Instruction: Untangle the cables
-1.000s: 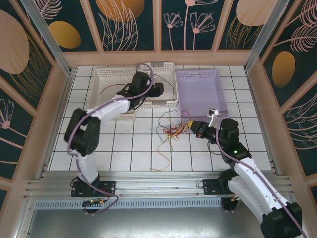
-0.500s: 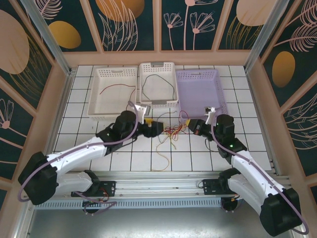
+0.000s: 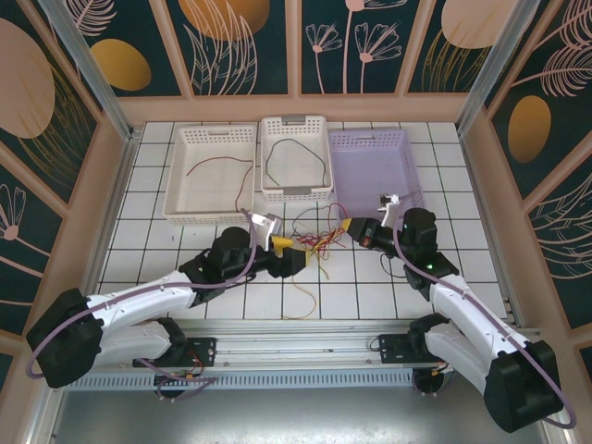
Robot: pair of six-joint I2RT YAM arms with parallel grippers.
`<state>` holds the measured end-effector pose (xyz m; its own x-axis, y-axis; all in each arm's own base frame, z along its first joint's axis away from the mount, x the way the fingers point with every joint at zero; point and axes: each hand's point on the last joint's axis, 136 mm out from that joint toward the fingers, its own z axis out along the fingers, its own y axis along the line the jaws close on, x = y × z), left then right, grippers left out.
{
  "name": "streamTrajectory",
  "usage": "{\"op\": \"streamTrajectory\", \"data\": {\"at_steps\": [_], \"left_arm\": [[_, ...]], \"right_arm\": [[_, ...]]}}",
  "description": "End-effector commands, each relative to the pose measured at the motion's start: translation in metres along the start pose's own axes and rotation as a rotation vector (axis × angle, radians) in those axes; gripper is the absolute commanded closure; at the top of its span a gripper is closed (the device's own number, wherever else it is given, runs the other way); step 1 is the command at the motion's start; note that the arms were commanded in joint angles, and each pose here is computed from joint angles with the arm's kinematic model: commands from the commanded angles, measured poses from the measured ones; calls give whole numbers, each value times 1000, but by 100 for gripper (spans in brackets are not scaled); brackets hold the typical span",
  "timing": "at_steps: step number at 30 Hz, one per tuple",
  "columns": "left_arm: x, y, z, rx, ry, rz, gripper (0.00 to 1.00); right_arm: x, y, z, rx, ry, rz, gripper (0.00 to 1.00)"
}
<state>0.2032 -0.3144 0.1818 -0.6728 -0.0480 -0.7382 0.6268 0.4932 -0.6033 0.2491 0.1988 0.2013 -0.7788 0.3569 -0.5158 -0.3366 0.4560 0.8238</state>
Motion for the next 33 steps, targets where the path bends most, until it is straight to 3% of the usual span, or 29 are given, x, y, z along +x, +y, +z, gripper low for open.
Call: {"op": "streamTrajectory", "data": {"at_steps": [1, 6, 10, 21, 24, 33], "left_arm": [[-17, -8, 1, 17, -69, 41, 21], [-19, -11, 6, 38, -66, 47, 29], [-19, -15, 8, 62, -62, 57, 48], [-19, -24, 0, 110, -78, 60, 85], [-18, -25, -3, 115, -76, 61, 100], [-29, -33, -25, 113, -136, 80, 100]], "right_arm": [[-2, 24, -1, -99, 8, -28, 100], [3, 28, 0, -120, 31, -29, 100], [4, 28, 0, -123, 37, -27, 100], [5, 28, 1, -125, 37, -23, 100], [5, 26, 1, -114, 31, -24, 100], [9, 16, 2, -87, 34, -21, 100]]}}
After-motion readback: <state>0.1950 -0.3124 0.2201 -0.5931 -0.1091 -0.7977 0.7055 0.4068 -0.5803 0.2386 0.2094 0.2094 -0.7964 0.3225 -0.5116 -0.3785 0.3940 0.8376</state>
